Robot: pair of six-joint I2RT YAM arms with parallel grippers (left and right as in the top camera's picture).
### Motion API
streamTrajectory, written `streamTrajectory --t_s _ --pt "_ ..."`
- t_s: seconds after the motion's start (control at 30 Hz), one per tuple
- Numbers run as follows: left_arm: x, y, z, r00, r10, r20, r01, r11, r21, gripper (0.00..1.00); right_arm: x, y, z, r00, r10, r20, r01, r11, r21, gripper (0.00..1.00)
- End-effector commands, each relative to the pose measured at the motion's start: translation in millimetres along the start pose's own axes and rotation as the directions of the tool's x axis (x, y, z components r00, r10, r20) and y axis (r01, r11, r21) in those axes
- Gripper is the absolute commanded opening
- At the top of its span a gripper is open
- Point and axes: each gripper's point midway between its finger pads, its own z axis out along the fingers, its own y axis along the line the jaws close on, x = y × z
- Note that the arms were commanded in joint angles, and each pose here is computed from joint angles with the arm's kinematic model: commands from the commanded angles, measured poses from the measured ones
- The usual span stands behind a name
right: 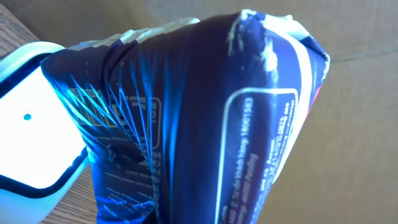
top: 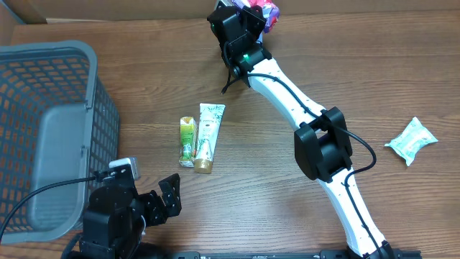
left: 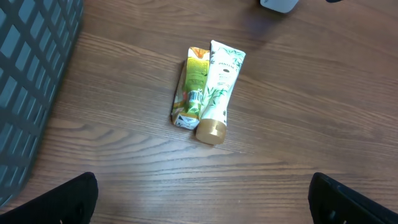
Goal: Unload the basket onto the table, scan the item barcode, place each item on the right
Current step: 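Carry the pad pack right and drop it beside the wipes pack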
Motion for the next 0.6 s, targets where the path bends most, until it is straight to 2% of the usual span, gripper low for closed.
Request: streamTrajectory --t_s 0.0,0.33,0.53,0.57 --pt "-0.6 2.2 -0.3 1.000 0.002 0.009 -0.001 1.000 -0.010 0.99 -1.8 -7.4 1.6 1.000 0.014 0.009 -0.014 1.000 0.008 0.04" --pt "-0.6 2.2 -0.3 1.000 0.002 0.009 -0.002 1.000 -0.010 1.00 -7.1 -3.4 -21.0 1.000 -0.004 0.013 0.005 0.999 -0.049 0.04" --pt "-0.6 2.2 -0.3 1.000 0.002 0.009 -0.001 1.000 -0.010 1.00 -15.3 -41.4 -66.6 0.989 0.117 0.086 -0.096 0.971 -0.218 0.04" --pt "-0.6 2.2 -0.3 1.000 0.002 0.009 -0.002 1.000 -0.010 0.99 -15.1 -61.9 -90.9 0.979 0.171 0.108 -0.134 0.949 -0.287 0.04"
